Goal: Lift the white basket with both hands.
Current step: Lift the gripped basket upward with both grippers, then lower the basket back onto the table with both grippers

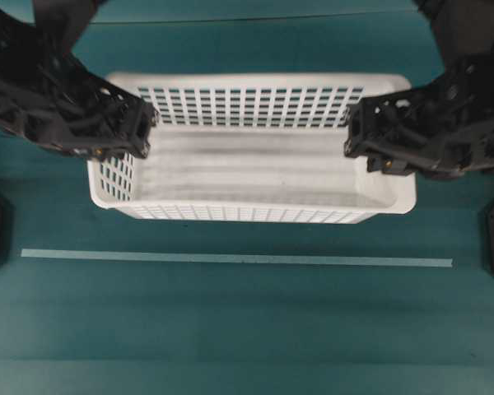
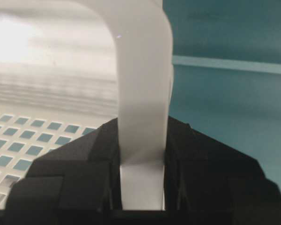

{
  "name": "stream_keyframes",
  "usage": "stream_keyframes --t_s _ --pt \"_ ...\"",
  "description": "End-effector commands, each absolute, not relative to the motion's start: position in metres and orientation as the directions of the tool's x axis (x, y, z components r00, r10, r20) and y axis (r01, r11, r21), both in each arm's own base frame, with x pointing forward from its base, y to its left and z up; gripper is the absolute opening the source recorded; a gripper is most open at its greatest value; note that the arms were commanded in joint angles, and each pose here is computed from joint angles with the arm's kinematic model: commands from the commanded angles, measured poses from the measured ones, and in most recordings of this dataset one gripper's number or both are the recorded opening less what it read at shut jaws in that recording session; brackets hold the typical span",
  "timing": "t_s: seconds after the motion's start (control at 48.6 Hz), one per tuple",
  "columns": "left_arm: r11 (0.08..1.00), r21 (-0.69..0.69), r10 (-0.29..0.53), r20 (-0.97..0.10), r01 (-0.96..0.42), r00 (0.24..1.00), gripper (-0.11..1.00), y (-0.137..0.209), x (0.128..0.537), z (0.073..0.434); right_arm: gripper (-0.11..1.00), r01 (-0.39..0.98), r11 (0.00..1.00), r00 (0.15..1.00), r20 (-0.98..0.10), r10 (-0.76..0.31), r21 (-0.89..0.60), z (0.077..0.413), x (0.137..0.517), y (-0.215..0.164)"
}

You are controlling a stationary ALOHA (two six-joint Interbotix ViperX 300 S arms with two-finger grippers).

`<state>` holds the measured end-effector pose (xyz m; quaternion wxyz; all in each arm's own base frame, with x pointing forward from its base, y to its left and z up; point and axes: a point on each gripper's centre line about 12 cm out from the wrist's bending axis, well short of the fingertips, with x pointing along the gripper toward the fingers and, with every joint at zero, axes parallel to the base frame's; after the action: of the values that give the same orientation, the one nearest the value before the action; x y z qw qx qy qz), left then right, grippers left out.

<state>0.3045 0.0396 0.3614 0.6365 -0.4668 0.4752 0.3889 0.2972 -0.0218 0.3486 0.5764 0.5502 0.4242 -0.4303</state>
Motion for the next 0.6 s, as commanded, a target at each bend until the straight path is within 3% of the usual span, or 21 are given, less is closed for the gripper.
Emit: stream_keyframes --t_s 0.0,0.267,0.576 --pt "0.285 -0.231 0.062 -0.964 -0.930 0.258 0.02 0.041 0.303 0.352 0.19 0.961 0.044 0.274 -0.961 -0.029 0.273 0.340 0.292 -0.022" --pt "0.252 -0.181 0.055 -0.978 -0.951 0.200 0.02 0.041 0.297 0.308 0.19 0.969 0.044 0.244 -0.969 -0.030 0.243 0.297 0.292 -0.023" --pt "0.197 -0.212 0.056 -0.972 -0.957 0.227 0.01 0.041 0.295 0.254 0.19 0.970 0.045 0.239 -0.971 -0.028 0.237 0.247 0.301 -0.024"
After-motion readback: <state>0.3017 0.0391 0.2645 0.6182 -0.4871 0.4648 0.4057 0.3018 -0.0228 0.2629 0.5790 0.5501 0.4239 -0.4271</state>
